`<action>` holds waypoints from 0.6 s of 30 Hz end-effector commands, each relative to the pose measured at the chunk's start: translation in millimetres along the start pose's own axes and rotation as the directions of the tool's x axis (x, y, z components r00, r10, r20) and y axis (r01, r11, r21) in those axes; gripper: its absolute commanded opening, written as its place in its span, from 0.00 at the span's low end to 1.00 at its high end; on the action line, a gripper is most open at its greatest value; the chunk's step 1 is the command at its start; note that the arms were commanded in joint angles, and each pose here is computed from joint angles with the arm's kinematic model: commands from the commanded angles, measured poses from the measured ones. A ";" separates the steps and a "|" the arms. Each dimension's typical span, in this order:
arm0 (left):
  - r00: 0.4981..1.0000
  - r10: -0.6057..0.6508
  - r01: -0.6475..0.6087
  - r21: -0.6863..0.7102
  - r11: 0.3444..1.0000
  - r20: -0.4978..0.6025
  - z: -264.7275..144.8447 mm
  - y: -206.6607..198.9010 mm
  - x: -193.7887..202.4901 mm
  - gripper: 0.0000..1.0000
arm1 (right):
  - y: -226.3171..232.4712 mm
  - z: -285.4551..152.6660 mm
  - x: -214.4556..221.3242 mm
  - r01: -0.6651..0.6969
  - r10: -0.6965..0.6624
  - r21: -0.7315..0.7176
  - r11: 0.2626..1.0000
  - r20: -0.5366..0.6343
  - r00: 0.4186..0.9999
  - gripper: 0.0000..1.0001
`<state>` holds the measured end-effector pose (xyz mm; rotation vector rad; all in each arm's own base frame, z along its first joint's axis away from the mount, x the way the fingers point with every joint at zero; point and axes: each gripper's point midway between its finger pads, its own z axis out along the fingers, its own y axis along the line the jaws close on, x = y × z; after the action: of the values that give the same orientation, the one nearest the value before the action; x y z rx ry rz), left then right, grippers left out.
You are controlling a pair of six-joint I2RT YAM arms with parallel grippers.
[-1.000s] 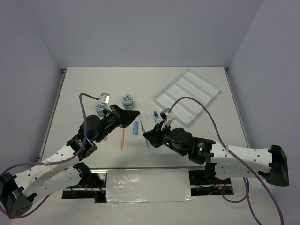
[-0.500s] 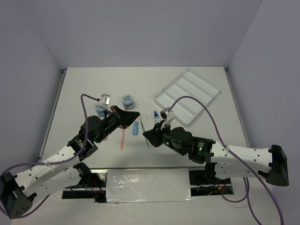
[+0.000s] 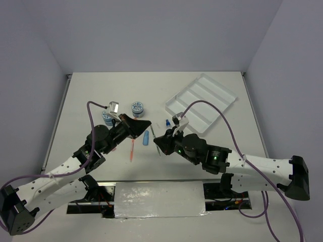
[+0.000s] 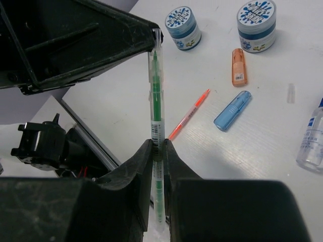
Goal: Sort the stationery into containers
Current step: Close the pen cap on the pen.
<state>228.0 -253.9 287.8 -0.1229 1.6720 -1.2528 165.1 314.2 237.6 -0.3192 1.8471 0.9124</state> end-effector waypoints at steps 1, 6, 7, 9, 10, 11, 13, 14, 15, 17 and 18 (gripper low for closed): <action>1.000 -0.007 0.006 0.054 0.999 0.020 -0.4 -12.4 -5.0 0.00 | 16.7 2.6 -39.0 -0.006 0.009 -0.027 1.000 0.091 0.996 0.00; 1.000 0.018 -0.018 0.066 0.998 -0.002 -0.2 -13.9 -1.2 0.00 | 19.4 7.8 -58.7 0.026 -0.023 -0.019 0.999 0.125 0.992 0.00; 1.000 0.021 -0.021 0.072 0.997 -0.011 -0.9 -14.8 0.4 0.00 | 19.8 8.6 -61.7 0.045 -0.041 -0.021 0.999 0.134 0.990 0.00; 0.999 0.034 -0.033 0.075 0.997 -0.014 -0.7 -15.3 0.6 0.00 | 19.3 9.7 -74.0 0.056 -0.050 -0.027 0.998 0.185 0.981 0.00; 0.999 0.038 -0.036 0.086 0.996 -0.026 -1.4 -17.3 2.6 0.00 | 14.9 10.2 -73.8 0.079 -0.073 -0.021 0.997 0.202 0.977 0.00; 0.998 0.051 -0.047 0.099 0.994 -0.040 -1.7 -19.4 4.9 0.00 | 18.0 8.5 -77.3 0.086 -0.073 -0.049 0.995 0.223 0.972 0.00; 0.995 0.083 -0.077 0.117 0.990 -0.050 -2.2 -24.8 4.1 0.03 | 20.8 7.0 -86.7 0.119 -0.092 -0.082 0.989 0.280 0.956 0.00; 0.994 0.096 -0.089 0.122 0.989 -0.058 -2.0 -26.1 4.7 0.06 | 22.5 5.7 -88.0 0.130 -0.098 -0.092 0.987 0.289 0.952 0.00; 0.991 0.108 -0.098 0.132 0.986 -0.072 -2.7 -28.1 6.6 0.09 | 28.8 4.0 -89.4 0.146 -0.103 -0.125 0.981 0.298 0.949 0.00; 0.987 0.140 -0.129 0.131 0.983 -0.077 -3.9 -29.2 5.1 0.23 | 30.3 3.6 -83.3 0.170 -0.120 -0.148 0.974 0.296 0.948 0.00; 0.987 0.149 -0.139 0.131 0.982 -0.067 -5.3 -31.0 1.8 0.28 | 34.6 2.5 -82.4 0.172 -0.113 -0.176 0.969 0.303 0.946 0.00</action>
<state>229.3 -252.8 308.6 -0.0337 1.5990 -1.2232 185.4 320.7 254.8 -0.4598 1.7085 0.8559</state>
